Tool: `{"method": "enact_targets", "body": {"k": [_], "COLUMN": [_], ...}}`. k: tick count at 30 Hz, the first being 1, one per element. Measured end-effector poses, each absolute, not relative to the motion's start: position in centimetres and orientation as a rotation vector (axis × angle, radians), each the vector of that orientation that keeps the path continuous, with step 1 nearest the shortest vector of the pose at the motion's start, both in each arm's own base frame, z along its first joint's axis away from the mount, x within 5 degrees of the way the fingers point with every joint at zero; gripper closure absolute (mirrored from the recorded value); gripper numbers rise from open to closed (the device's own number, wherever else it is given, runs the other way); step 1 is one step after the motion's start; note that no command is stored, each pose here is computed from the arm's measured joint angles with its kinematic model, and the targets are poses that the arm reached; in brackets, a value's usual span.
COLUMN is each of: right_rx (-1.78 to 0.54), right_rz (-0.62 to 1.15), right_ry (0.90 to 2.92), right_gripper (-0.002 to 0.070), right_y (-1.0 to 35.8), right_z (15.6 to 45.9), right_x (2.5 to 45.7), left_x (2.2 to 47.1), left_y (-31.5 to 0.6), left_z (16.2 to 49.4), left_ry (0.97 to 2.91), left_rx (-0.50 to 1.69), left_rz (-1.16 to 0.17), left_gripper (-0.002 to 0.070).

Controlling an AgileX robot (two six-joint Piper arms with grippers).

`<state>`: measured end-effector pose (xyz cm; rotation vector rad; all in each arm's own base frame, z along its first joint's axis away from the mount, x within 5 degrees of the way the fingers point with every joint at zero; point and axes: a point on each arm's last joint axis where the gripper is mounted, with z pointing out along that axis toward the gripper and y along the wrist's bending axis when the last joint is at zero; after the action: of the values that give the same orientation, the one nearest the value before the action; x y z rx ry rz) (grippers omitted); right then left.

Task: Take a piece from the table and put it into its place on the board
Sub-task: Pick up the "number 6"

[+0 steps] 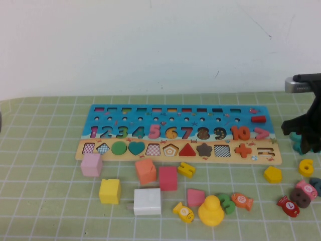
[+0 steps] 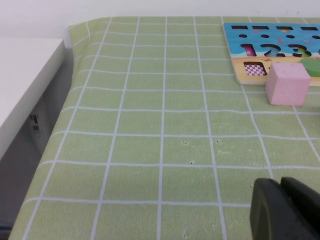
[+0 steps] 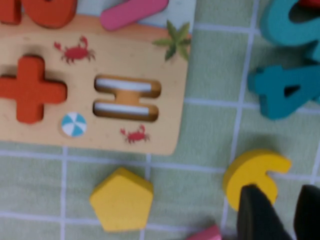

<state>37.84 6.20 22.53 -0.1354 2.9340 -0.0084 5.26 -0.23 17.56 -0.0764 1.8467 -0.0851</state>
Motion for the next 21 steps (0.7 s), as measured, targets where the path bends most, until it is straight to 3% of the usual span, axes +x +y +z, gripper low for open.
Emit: {"method": "enact_targets", "body": {"k": [3,8,10,17,21], "right_rx": [-0.11,0.031,0.059,0.096,0.091], "right_rz": [-0.007,-0.012,-0.017,-0.036,-0.053], "right_ry": [2.981,3.058,3.078,3.109,3.102], "right_gripper": [0.0459,0.0294,0.0266,0.0252,0.0323], "right_y": [6.2,6.2,6.3,6.3,6.2], "right_z": [22.3,20.6,19.9,18.5,18.3], "right_x": [37.5,37.7,37.8,38.0,38.2], "left_x": [5.3,5.3,5.3,5.3,5.3], "left_y": [-0.2,-0.2,-0.2,-0.2,-0.2], "left_z": [17.6,17.6,17.6,17.6,17.6], "left_ry": [1.847,1.847,1.847,1.847,1.847], "left_rx": [-0.076,-0.076,-0.076,-0.076,-0.076], "left_rz": [-0.085,-0.085,-0.085,-0.085,-0.085], "left_gripper": [0.0677,0.0677,0.0677,0.0677,0.0677]}}
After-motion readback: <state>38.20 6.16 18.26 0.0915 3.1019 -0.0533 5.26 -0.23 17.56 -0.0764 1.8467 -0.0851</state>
